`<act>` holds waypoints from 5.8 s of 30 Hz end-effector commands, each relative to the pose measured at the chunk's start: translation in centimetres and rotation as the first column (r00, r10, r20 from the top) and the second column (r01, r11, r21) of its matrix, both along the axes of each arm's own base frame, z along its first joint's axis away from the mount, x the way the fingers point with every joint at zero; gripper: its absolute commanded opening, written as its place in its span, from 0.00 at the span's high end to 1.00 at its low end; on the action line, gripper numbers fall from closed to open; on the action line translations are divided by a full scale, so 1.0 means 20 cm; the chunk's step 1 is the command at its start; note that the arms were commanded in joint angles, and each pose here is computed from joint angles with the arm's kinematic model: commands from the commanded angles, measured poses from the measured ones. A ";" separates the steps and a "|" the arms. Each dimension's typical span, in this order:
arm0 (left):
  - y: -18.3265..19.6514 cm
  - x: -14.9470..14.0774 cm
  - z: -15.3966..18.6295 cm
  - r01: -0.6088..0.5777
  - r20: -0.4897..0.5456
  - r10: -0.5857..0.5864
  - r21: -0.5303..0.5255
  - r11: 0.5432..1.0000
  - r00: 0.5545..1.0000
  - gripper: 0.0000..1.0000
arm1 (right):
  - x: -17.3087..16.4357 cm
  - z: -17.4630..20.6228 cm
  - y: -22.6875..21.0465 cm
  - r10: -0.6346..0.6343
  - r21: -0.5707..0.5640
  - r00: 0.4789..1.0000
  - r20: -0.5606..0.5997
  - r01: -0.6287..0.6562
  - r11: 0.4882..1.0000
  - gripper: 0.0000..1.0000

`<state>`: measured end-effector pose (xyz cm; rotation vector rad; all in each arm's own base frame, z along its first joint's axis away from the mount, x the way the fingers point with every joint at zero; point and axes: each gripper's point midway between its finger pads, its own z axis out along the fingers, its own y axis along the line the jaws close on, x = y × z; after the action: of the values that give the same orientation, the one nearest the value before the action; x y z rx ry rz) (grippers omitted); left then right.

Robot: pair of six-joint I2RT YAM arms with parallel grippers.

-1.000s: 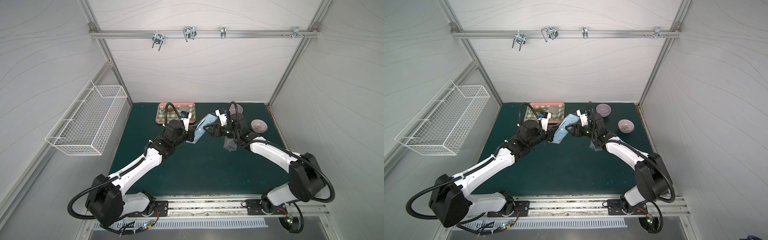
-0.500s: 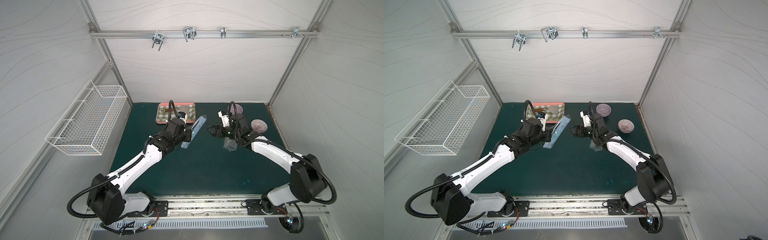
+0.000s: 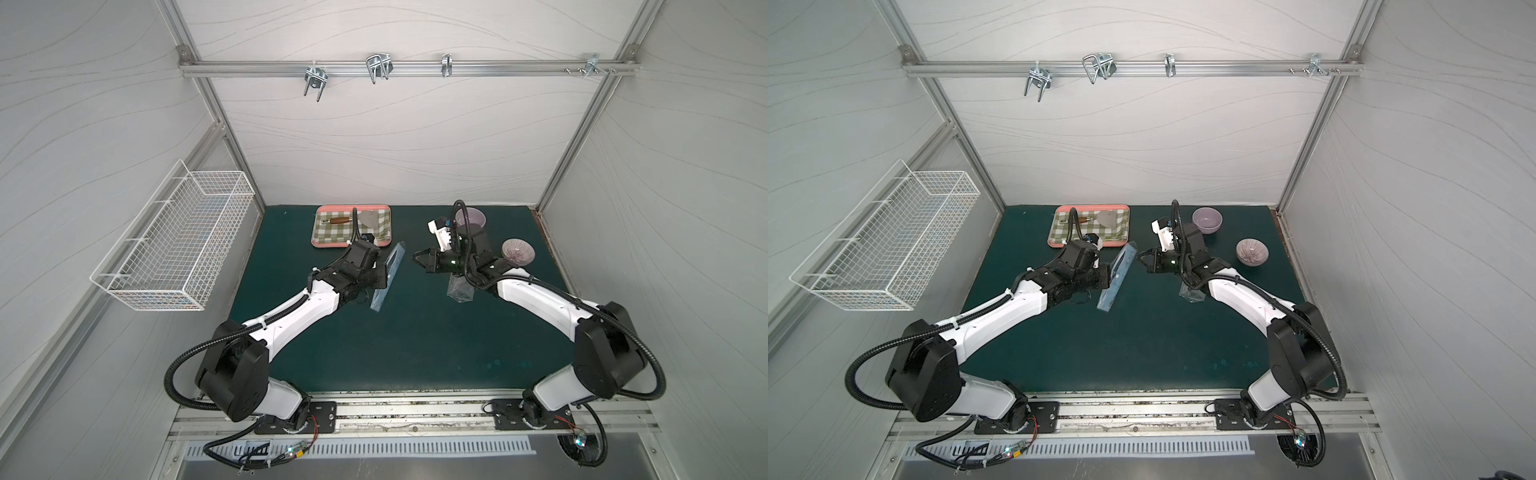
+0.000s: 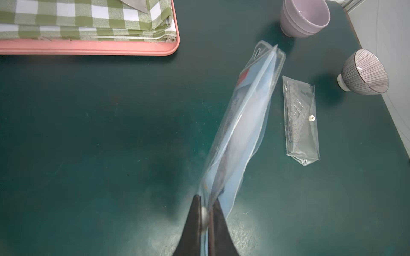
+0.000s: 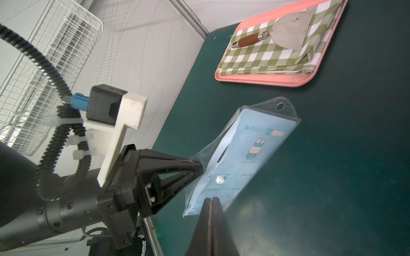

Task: Open the ruler set and take out the ruler
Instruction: Take out the ruler from the ruler set bag.

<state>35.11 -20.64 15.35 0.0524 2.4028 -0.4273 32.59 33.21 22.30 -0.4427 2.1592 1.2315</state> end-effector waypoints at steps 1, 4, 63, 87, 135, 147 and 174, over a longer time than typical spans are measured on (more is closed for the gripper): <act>-0.05 0.08 0.07 -0.036 0.046 0.041 -0.088 0.995 0.998 1.00 | -0.02 0.03 0.10 0.033 0.032 0.999 -0.025 -0.033 0.999 1.00; -0.07 0.09 0.08 -0.042 0.055 0.047 -0.098 0.994 0.997 1.00 | 0.00 -0.01 0.14 0.019 0.009 0.998 -0.058 -0.019 1.000 1.00; -0.21 0.04 0.31 0.054 0.233 -0.002 -0.216 0.975 0.973 1.00 | 0.13 -0.24 0.14 -0.192 -0.360 0.971 -0.145 0.129 0.924 1.00; -0.20 0.00 0.34 0.071 0.251 -0.016 -0.211 0.975 0.968 1.00 | 0.15 -0.20 0.13 -0.192 -0.313 0.972 -0.133 0.143 0.939 0.92; -0.19 0.07 0.44 -0.018 0.315 0.079 -0.192 0.981 0.946 1.00 | 0.05 -0.39 0.13 -0.166 -0.470 0.964 -0.208 0.050 0.881 0.84; -0.17 0.07 0.42 -0.060 0.300 0.119 -0.198 0.978 0.946 1.00 | 0.05 -0.38 0.14 -0.174 -0.446 0.961 -0.217 0.061 0.893 0.91; -0.23 0.22 0.25 -0.171 0.230 0.212 -0.183 0.968 0.950 1.00 | 0.18 -0.11 -0.05 -0.280 -0.449 0.959 -0.053 0.228 0.864 0.96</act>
<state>37.98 -24.51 17.46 -0.1370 2.1930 -0.4561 36.03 33.51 16.90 -0.2685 2.5710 0.6610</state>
